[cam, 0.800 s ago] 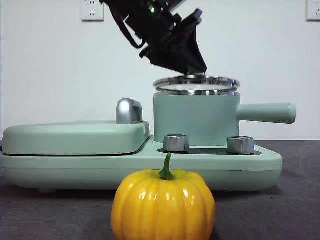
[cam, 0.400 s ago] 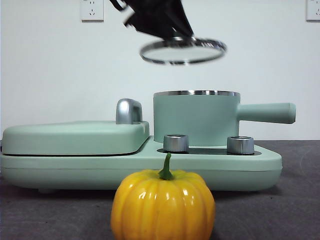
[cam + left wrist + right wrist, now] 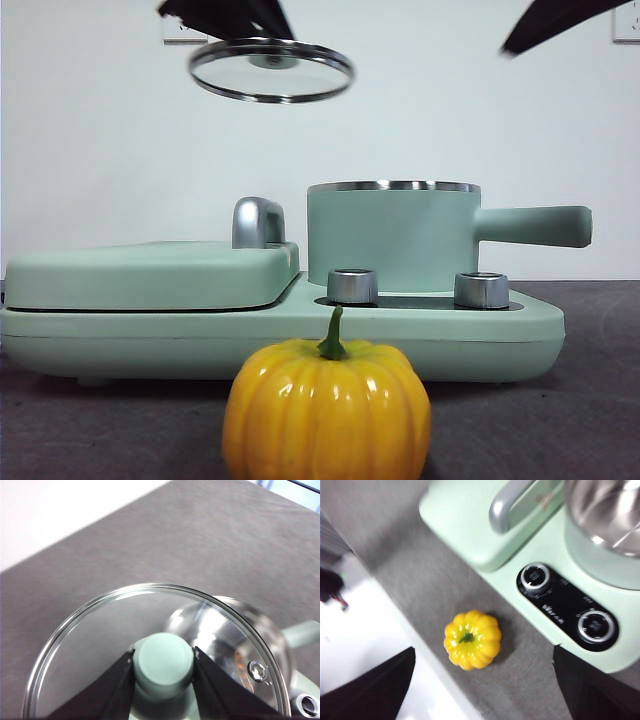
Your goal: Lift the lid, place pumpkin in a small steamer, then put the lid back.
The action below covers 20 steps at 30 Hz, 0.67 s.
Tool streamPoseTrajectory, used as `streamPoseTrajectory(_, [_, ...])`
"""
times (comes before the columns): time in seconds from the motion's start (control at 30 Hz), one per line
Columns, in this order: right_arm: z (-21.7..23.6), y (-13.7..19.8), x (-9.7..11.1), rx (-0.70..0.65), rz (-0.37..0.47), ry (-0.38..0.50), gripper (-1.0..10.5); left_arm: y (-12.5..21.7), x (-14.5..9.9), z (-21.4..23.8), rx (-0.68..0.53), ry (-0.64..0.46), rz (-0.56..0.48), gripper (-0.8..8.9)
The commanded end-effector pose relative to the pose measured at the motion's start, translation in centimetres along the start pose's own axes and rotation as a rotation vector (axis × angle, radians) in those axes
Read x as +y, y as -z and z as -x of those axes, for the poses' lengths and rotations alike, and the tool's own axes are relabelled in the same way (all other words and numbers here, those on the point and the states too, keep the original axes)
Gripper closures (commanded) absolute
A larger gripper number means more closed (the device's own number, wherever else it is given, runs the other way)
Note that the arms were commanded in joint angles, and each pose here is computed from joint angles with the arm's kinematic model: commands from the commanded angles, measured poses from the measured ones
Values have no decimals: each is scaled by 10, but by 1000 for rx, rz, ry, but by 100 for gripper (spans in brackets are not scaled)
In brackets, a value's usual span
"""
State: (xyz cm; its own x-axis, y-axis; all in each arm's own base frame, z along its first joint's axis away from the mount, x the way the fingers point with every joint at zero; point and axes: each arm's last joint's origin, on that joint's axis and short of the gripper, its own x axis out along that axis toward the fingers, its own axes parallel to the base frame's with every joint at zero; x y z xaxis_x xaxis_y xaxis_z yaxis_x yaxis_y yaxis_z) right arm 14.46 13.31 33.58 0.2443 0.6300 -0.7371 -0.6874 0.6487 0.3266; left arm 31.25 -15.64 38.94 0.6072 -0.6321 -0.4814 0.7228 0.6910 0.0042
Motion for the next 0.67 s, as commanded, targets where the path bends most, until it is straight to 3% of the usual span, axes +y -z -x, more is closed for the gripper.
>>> streamPoseTrajectory(0.03, [-25, -9, 11, 80, 14, 4, 508, -14, 10, 22, -84, -44, -20, 700])
streamPoseTrajectory(0.17, [-63, -10, 21, 202, 24, 15, 497, -10, 30, 33, -85, -107, 11, 700])
streamPoseTrajectory(0.3, [-98, -8, 28, 297, 51, 38, 418, -4, 49, 42, -73, -159, 50, 700])
streamPoseTrajectory(0.67, [-162, 0, 34, 415, 55, 76, 404, 1, 66, 51, -75, -212, 76, 700])
